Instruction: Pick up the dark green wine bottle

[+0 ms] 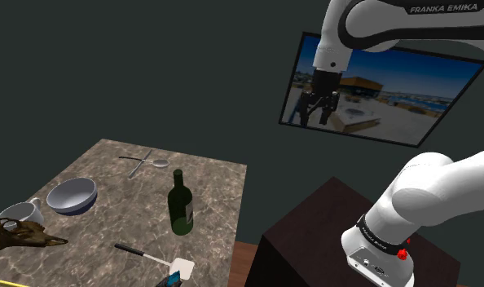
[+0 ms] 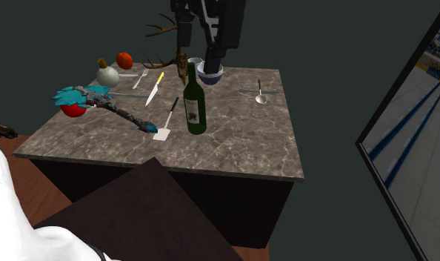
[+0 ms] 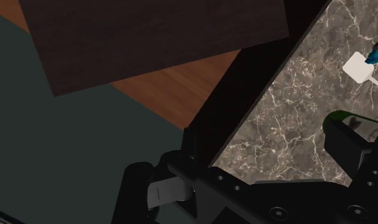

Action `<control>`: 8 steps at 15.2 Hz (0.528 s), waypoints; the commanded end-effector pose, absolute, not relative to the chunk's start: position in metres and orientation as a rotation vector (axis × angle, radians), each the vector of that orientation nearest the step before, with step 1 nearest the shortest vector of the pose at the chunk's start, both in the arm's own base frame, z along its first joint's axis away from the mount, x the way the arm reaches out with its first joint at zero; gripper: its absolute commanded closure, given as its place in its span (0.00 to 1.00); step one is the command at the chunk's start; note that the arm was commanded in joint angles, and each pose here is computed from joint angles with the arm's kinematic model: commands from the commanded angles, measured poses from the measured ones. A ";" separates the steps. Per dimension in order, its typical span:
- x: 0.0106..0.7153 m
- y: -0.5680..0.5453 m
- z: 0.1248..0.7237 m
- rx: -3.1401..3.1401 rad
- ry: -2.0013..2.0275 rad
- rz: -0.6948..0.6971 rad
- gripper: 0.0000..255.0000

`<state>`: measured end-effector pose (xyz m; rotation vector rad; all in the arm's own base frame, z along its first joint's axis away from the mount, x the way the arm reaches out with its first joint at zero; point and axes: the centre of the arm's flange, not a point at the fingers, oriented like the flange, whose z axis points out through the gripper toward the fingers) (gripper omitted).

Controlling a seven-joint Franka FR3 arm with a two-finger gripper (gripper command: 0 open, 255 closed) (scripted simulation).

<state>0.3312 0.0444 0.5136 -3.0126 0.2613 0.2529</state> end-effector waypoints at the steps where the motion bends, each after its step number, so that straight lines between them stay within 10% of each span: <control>1: 0.341 0.067 0.501 -3.016 0.259 0.237 0.00; 8: 0.381 0.140 0.463 -3.031 0.246 0.187 0.00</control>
